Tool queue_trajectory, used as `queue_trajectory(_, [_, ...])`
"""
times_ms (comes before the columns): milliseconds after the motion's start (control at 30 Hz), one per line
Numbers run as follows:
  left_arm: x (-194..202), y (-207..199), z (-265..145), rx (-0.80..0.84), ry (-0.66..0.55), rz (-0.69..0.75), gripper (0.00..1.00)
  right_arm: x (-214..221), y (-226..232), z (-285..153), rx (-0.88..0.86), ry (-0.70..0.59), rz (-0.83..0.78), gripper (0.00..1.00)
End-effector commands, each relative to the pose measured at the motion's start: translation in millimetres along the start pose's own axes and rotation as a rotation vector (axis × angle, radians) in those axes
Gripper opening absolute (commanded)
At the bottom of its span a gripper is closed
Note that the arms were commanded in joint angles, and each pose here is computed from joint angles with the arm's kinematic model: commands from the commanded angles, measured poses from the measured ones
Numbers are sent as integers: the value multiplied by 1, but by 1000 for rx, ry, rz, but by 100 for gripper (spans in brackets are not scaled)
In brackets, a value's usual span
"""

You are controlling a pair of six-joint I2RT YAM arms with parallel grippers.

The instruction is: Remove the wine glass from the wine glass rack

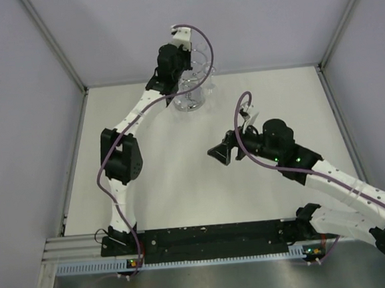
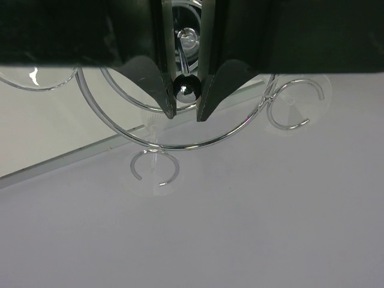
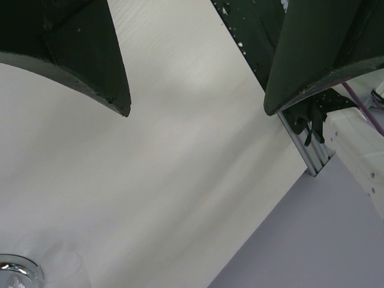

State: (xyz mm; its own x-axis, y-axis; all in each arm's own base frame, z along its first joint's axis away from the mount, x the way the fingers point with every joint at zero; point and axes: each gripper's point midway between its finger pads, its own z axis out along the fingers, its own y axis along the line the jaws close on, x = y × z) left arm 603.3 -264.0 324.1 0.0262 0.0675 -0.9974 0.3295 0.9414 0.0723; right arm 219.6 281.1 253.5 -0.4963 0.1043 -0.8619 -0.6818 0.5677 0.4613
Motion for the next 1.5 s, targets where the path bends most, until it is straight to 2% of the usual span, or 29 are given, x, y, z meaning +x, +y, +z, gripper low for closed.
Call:
queue_trajectory(0, [-244, 20, -96, -35, -595, -85, 0, -12, 12, -4, -27, -47, -20, 92])
queue_trajectory(533, [-254, 0, -131, -2, -566, -120, 0, -29, 11, -17, 28, -73, -46, 92])
queue_trajectory(833, [-257, -13, -153, 31, -557, -164, 0, -68, 14, -56, 128, -139, -104, 92])
queue_trajectory(1067, [-242, -34, -161, 67, -514, -171, 0, -88, 15, -85, 187, -195, -110, 93])
queue_trajectory(1467, [-218, -56, -170, 80, -463, -178, 0, -90, 17, -103, 201, -206, -97, 93])
